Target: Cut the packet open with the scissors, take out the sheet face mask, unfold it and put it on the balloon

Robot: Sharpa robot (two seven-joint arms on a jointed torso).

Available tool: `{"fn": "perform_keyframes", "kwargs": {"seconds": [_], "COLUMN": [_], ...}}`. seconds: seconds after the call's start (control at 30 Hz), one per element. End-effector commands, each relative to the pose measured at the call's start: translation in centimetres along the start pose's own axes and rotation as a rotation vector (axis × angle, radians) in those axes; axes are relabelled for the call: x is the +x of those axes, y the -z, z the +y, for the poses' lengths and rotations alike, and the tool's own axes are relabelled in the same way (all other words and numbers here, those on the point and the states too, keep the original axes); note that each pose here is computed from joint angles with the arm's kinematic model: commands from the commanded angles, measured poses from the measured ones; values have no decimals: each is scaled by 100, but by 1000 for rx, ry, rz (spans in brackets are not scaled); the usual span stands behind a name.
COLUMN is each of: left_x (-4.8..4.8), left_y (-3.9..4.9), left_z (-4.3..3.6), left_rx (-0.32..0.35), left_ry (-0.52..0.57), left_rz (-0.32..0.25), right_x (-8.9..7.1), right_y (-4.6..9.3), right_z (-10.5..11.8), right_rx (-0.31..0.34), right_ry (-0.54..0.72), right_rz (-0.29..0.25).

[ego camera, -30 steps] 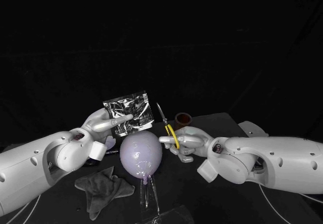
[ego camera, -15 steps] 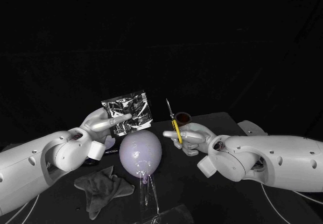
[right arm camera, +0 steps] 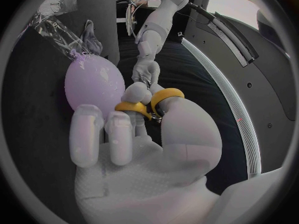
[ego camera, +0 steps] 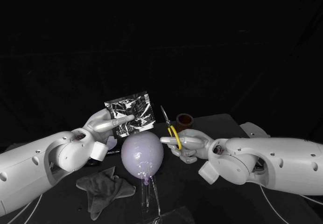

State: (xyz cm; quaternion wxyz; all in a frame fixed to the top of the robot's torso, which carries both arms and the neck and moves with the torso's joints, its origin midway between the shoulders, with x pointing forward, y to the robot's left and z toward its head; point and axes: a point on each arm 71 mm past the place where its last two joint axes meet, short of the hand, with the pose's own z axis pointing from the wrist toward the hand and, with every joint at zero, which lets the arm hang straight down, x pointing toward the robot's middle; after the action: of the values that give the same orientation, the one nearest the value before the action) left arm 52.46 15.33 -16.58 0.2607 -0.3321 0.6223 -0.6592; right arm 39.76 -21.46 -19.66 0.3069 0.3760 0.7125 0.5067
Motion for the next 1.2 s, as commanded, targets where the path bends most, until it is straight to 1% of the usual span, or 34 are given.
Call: {"fn": "perform_keyframes", "kwargs": {"seconds": [0.03, 0.13, 0.3, 0.63, 0.93, 1.0, 1.2], "left_x": [48, 54, 56, 64, 65, 65, 65], "left_y": [-13, -14, -13, -7, 0, 1, 5], "left_z": [-18, -17, -15, -14, -12, -12, -13], "left_rx": [7, 6, 3, -1, -4, -5, -6], "left_ry": [25, 28, 30, 33, 32, 32, 32], "left_rz": [35, 41, 47, 62, 70, 70, 71], "right_x": [97, 119, 128, 133, 97, 84, 14], "right_y": [-7, -12, -16, -28, -49, -56, -81], "right_z": [30, 59, 105, 147, 240, 259, 316], "right_rx": [-17, -28, -44, -59, -79, -86, -104], "right_ry": [-7, -4, 5, 9, 19, 21, 31], "right_rz": [116, 136, 153, 173, 182, 176, 137]}}
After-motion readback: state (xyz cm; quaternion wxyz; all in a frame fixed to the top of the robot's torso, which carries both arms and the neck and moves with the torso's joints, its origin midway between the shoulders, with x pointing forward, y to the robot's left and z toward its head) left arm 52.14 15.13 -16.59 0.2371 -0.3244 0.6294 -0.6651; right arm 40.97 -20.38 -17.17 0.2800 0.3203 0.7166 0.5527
